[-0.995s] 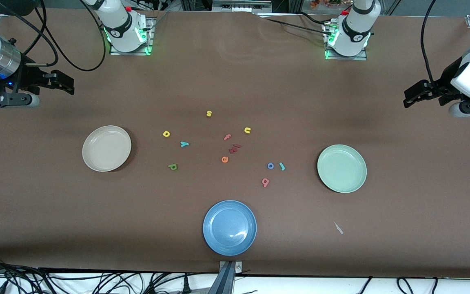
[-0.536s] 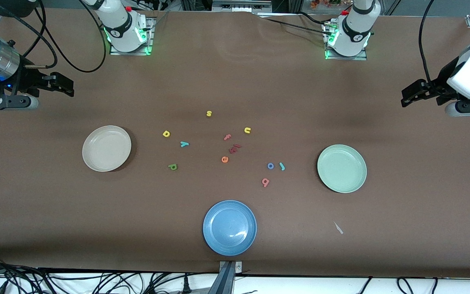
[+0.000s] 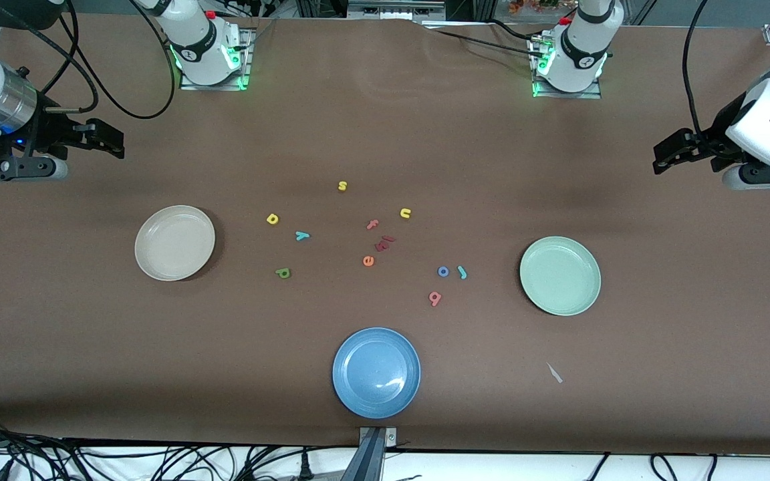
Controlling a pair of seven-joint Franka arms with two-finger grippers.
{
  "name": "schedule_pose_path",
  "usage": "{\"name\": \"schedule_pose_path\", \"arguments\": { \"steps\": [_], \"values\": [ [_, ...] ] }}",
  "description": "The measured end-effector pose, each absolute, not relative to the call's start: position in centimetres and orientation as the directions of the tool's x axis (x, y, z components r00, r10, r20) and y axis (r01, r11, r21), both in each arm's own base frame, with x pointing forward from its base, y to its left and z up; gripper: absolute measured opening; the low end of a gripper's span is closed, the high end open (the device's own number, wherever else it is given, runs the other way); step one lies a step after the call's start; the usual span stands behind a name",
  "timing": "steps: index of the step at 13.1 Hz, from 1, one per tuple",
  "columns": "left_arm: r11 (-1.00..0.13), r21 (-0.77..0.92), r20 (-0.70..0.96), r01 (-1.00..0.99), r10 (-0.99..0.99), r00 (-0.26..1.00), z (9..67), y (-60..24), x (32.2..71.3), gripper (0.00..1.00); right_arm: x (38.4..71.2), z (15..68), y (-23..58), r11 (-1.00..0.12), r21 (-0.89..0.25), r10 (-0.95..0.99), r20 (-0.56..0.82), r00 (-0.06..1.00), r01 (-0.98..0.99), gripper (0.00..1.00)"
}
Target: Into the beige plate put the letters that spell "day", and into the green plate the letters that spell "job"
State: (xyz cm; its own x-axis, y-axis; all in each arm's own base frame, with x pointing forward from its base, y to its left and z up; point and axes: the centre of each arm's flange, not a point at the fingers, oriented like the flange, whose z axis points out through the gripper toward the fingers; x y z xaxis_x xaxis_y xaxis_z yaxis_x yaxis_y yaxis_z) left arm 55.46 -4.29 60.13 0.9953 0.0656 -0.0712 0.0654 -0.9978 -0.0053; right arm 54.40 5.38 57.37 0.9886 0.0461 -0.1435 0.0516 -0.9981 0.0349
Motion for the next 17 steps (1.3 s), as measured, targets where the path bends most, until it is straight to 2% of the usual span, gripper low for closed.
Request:
{"name": "schedule_pose_path", "arguments": {
  "steps": [17],
  "values": [
    [-0.996, -0.006, -0.071, 0.09, 0.09, 0.993, 60.1, -2.9, 55.5, 1.0, 54.4, 57.4, 5.1, -0.998, 0.035, 0.042, -0.145, 0.989, 0.047, 1.0]
  ]
}}
